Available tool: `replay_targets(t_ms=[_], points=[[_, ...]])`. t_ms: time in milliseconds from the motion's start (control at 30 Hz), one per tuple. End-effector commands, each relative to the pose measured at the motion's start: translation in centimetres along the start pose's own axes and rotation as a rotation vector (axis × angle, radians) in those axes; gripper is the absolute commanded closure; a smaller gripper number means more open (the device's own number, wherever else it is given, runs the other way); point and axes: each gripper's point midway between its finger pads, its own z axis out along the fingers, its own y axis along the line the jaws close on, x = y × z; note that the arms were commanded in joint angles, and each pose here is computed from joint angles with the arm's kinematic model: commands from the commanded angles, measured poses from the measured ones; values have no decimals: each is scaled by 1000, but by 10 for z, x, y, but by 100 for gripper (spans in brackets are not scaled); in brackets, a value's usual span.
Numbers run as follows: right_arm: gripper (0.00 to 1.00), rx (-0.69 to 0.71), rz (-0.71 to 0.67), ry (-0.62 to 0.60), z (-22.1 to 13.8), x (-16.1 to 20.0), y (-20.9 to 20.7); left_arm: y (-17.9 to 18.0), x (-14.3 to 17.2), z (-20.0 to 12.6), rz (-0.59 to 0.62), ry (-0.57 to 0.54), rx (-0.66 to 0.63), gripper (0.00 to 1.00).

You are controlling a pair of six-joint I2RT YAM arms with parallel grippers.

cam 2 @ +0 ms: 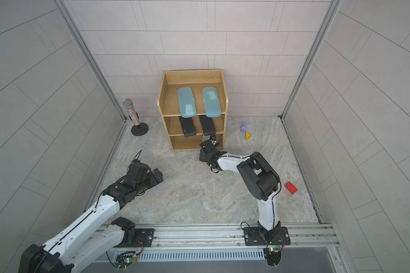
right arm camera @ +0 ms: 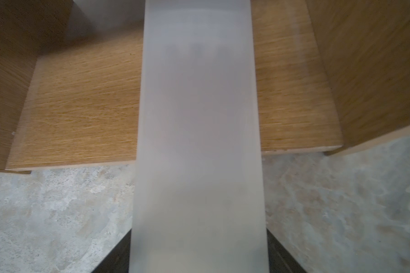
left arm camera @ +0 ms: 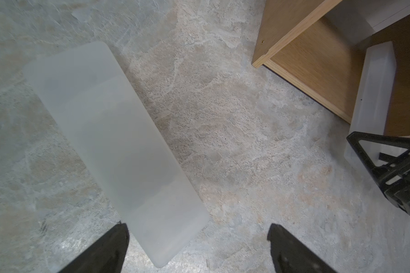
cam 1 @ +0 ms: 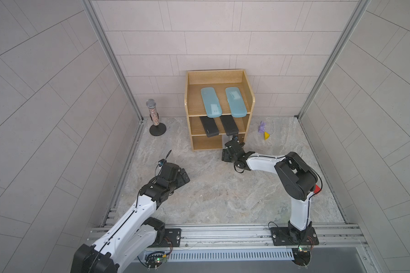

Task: Place the pencil cases on the shelf according to color
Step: Place the pencil case on the shelf.

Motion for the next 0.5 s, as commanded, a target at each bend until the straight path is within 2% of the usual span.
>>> replay_targets(t_ms=[0,100,233,467], points=[[20,38,-14,-5,-1,-3,-7,4,1,0,15,-1,-6,0],[11,40,-12,-6,-7,-4,-8,5,4,1,16,6,-6,0],[4,32,-3,-23,-19,-5,-12,5,7,1,14,17,2,0],[2,-7,8,-47,-45,-3,-14,12,8,-8,-21,-2,-7,0]])
